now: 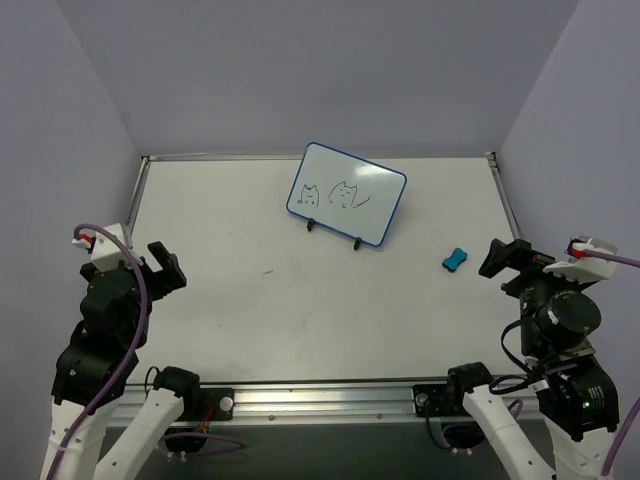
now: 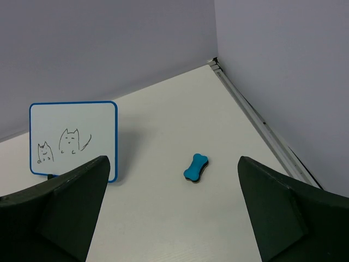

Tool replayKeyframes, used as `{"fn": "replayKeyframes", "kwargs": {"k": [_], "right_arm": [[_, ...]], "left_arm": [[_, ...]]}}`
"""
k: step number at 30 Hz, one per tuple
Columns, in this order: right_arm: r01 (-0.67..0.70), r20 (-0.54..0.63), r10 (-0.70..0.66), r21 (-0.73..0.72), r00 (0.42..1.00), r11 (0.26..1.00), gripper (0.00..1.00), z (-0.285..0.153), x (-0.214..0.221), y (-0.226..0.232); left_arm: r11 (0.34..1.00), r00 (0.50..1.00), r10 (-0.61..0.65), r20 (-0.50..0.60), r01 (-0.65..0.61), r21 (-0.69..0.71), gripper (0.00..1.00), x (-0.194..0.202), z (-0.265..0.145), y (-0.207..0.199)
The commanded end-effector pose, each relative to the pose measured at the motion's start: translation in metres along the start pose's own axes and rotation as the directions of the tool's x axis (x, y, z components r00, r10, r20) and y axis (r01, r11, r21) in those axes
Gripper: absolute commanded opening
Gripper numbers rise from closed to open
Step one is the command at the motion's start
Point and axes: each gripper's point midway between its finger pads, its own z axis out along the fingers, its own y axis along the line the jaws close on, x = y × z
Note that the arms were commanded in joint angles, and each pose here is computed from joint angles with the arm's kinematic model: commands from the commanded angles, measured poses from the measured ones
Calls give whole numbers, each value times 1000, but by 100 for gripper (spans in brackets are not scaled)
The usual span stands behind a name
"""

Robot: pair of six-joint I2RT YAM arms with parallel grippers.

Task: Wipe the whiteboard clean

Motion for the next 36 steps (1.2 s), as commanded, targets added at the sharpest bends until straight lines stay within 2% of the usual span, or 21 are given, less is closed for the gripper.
{"fn": "replayKeyframes", "kwargs": {"k": [1, 10, 21, 24, 25, 27, 30, 32, 33, 36], "right_arm": [[6, 12, -6, 18, 1000, 1000, 100, 6, -5, 0], [-3, 10, 3, 19, 1000, 1000, 100, 7, -4, 1], [-14, -131, -14, -208, 991, 978, 100, 31, 31, 56], [-129, -206, 54, -365, 977, 922, 100, 44, 52, 101], [-182, -237, 94, -386, 967, 904, 100, 56, 60, 114], [-207, -262, 100, -421, 960, 883, 100, 64, 68, 128], [-159, -294, 29, -427, 955, 890, 100, 95, 97, 137], [-107, -267, -23, -460, 964, 882, 100, 115, 97, 147], [-98, -317, -56, -448, 947, 889, 100, 133, 116, 147], [-132, -345, -89, -566, 934, 814, 100, 164, 125, 161]], "left_arm": [[1000, 999, -22, 48, 21, 14, 94, -13, -1, -3], [999, 999, -23, 47, 21, 35, 94, -13, -2, -6], [995, 999, -27, 43, 23, 96, 94, -11, -3, -16], [991, 999, -21, 36, 16, 132, 94, -10, -1, -24], [989, 999, -16, 31, 12, 146, 94, -9, -1, -27], [986, 1000, -5, 20, 1, 166, 94, -7, 3, -32], [980, 1000, 13, -10, -11, 197, 94, -1, 7, -42], [976, 999, 22, -23, -16, 216, 94, 1, 9, -47], [976, 999, 23, -28, -16, 219, 94, 1, 10, -49], [973, 999, 33, -41, -23, 229, 94, 5, 12, -51]]}}
